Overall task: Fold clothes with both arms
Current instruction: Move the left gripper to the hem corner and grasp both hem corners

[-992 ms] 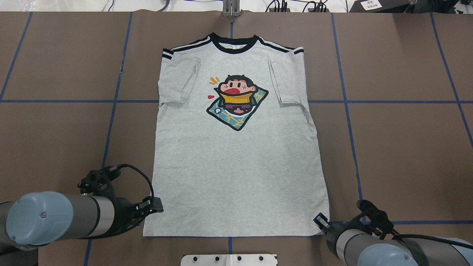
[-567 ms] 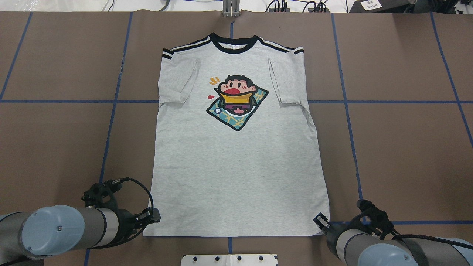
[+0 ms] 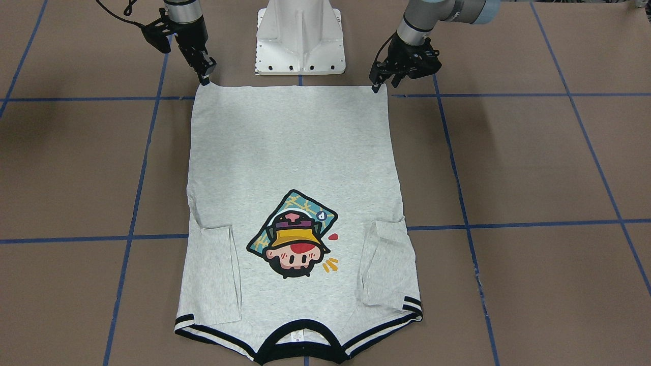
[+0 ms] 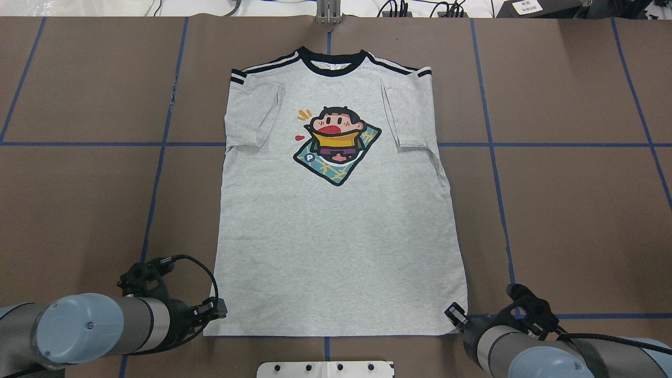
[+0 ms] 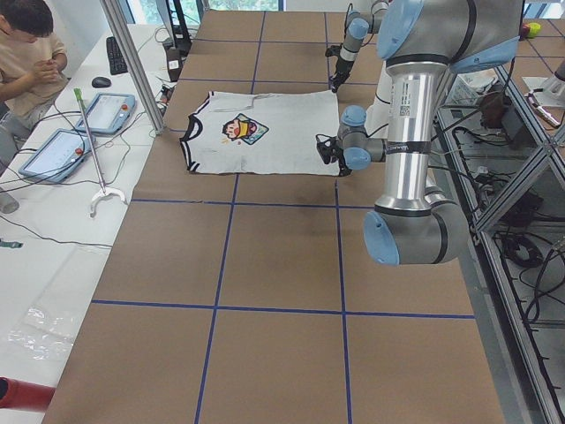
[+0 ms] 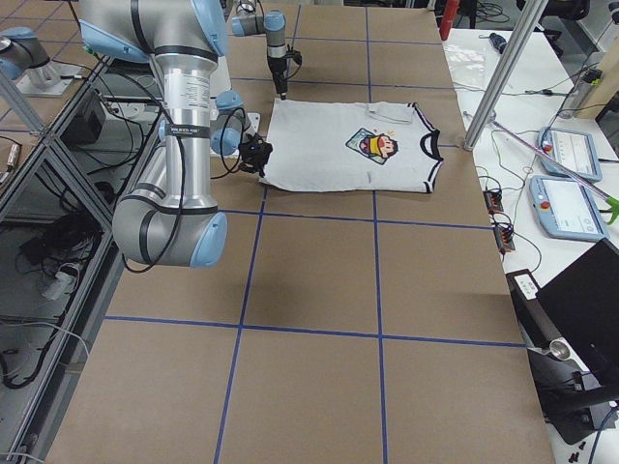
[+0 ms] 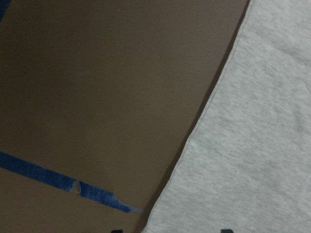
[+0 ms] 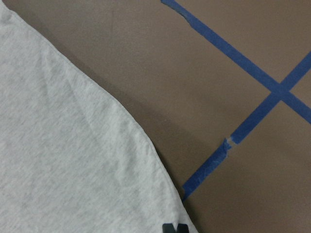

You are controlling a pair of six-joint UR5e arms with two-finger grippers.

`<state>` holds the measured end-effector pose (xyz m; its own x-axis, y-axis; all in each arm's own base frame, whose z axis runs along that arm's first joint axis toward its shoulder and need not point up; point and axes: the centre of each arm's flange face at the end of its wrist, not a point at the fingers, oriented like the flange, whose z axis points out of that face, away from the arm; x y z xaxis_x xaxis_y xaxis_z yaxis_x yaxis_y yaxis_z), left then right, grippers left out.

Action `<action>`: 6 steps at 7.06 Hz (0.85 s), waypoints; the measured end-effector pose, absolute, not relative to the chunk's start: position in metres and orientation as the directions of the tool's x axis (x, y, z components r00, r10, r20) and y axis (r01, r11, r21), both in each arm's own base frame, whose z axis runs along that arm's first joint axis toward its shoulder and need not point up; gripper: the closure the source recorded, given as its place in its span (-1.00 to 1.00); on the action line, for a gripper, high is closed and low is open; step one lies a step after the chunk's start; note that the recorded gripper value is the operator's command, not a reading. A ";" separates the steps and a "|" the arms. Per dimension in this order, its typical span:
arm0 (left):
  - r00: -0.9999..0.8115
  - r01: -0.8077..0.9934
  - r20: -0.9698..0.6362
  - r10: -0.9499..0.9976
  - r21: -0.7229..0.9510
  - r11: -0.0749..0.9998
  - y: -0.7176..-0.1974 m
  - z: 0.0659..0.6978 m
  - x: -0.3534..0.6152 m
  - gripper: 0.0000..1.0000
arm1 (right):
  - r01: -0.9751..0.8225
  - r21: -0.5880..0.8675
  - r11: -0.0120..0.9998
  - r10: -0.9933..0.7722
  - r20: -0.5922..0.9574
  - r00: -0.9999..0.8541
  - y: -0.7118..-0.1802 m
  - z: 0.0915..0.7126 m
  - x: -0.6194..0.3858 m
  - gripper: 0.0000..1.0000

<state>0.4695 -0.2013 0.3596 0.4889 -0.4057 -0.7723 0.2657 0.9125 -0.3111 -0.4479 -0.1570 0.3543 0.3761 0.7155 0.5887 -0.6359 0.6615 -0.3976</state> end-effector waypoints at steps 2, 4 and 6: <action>0.498 0.248 -0.769 -0.402 -0.318 0.915 -0.192 0.360 0.473 -0.17 | -0.636 -0.398 0.661 0.716 0.589 0.375 -0.157 0.354 -0.448 1.00; 0.504 0.247 -0.761 -0.408 -0.326 0.912 -0.187 0.364 0.475 -0.14 | -0.635 -0.399 0.662 0.715 0.590 0.375 -0.157 0.353 -0.448 1.00; 0.512 0.250 -0.754 -0.411 -0.326 0.912 -0.187 0.369 0.477 0.99 | -0.635 -0.398 0.662 0.715 0.590 0.375 -0.157 0.353 -0.448 1.00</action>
